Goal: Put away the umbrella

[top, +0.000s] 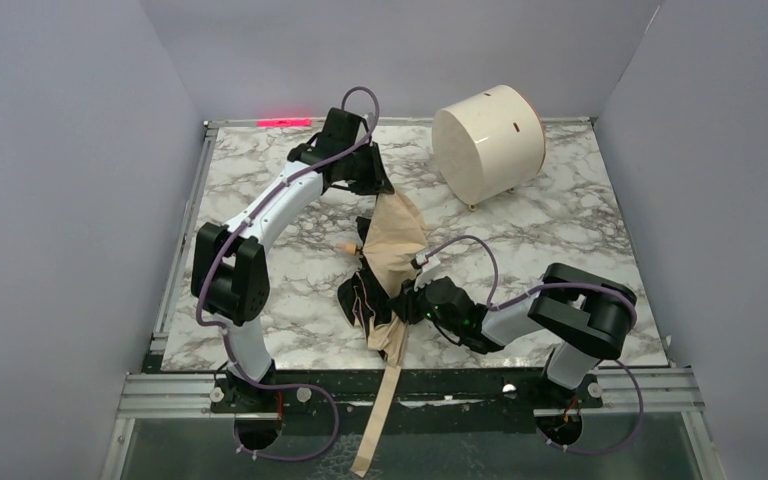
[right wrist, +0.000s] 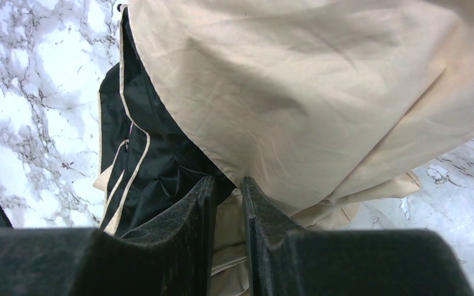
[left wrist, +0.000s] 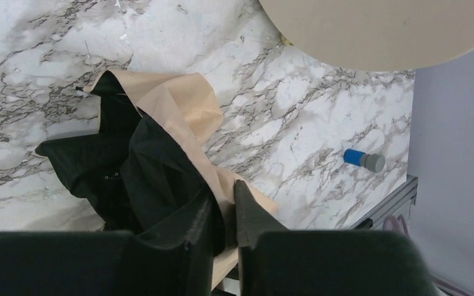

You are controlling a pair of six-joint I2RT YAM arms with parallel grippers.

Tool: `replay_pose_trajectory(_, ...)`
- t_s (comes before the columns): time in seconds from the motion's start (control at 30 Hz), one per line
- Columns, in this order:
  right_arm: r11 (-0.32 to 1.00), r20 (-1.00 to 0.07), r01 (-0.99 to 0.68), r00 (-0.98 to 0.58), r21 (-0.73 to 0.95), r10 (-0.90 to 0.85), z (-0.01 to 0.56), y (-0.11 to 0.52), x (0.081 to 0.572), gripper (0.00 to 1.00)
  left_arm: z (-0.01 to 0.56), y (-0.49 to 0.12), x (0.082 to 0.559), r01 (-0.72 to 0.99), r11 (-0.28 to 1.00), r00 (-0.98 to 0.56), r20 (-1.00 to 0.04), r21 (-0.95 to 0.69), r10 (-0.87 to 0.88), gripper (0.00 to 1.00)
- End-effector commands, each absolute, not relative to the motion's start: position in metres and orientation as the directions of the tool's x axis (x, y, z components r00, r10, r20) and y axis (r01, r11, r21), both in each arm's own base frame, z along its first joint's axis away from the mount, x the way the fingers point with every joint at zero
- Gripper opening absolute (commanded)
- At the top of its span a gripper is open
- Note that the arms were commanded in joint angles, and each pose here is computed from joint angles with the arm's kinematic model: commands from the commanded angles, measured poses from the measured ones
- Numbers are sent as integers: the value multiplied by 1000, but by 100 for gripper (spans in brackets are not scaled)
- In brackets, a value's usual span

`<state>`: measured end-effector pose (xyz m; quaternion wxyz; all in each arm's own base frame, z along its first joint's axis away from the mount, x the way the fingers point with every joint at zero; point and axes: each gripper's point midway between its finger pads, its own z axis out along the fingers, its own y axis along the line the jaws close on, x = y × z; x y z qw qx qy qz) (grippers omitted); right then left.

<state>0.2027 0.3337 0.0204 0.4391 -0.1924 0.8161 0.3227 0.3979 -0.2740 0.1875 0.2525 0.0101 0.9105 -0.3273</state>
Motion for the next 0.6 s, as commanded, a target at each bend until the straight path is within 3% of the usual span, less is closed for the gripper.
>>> replay_pose_trajectory(0.0,802,-712,-554,-654,223,-254,-54,283,173,28,227,-282,396,310,726,-830,-548,-613,-107,10)
replay_pose_trajectory(0.07,803,-709,-552,-657,223,-255,-55,283,174,28,241,-285,392,366,700,-807,-584,-613,-89,0)
replay_pose_trajectory(0.33,799,-714,-552,-658,238,-241,-52,291,176,28,308,-289,358,576,577,-658,-747,-579,-93,0)
replay_pose_trajectory(0.57,804,-726,-543,-652,245,-219,-47,298,182,27,297,-293,282,619,488,-650,-750,-615,-121,0)
